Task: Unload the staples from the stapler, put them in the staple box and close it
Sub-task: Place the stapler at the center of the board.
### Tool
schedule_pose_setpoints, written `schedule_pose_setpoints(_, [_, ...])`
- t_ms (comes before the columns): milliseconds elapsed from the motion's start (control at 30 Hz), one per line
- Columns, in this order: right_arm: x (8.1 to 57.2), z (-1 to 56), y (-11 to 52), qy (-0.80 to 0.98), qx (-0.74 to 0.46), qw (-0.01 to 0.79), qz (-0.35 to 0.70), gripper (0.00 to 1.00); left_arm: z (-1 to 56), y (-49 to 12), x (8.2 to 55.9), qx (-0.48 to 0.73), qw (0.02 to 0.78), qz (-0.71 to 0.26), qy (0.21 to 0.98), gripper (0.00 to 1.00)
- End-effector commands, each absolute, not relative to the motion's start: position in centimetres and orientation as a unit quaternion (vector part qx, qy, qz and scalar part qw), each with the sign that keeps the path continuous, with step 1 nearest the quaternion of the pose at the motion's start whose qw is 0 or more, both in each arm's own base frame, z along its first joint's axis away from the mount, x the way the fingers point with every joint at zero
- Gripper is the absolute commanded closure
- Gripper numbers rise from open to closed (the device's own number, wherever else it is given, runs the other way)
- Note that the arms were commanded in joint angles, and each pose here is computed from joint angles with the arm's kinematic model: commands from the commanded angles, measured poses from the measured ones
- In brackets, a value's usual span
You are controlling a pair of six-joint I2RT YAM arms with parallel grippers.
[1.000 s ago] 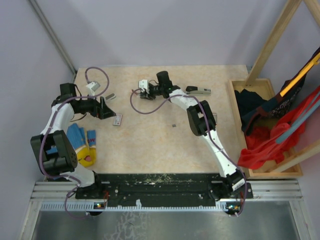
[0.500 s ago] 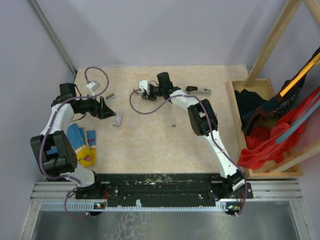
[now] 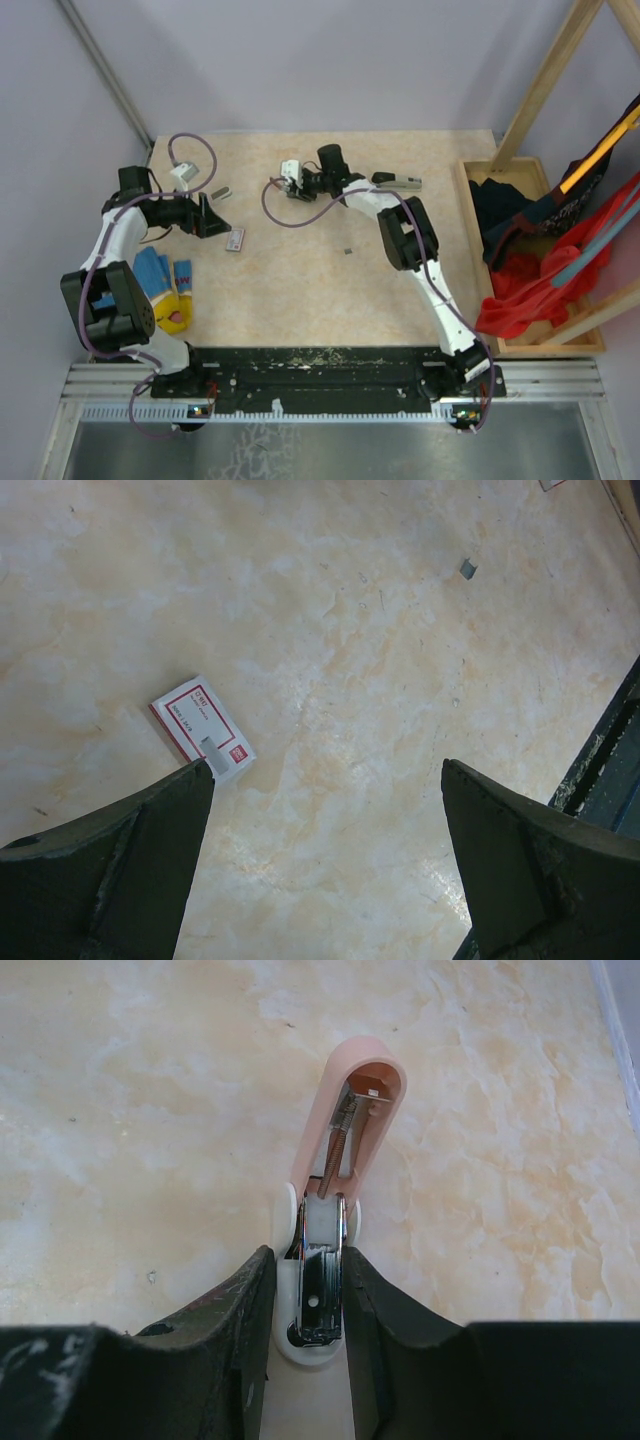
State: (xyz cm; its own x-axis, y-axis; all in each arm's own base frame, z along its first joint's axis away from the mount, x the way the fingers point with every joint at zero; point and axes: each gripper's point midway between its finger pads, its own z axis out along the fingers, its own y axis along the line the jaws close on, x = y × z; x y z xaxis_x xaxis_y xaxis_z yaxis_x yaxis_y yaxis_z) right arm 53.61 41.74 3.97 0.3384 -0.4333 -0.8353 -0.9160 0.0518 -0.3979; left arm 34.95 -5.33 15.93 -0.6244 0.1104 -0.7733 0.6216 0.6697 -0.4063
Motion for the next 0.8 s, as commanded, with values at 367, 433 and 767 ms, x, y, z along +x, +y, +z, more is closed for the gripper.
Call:
schedule_pose_setpoints(367, [54.9, 6.9, 38.9, 0.523, -0.649, 0.512, 0.209, 0.63, 17.4, -5.4, 34.7, 0.227, 0.394, -0.347, 0.821, 0.01])
schedule_pose_setpoints(433, [55.0, 7.1, 38.9, 0.521, -0.649, 0.514, 0.207, 0.61, 17.5, -5.3, 34.7, 0.227, 0.395, -0.346, 0.820, 0.00])
schedule_pose_setpoints(767, [54.5, 8.4, 39.4, 0.510, -0.650, 0.516, 0.227, 0.56, 17.4, -5.2, 34.7, 0.226, 0.394, -0.345, 0.821, 0.01])
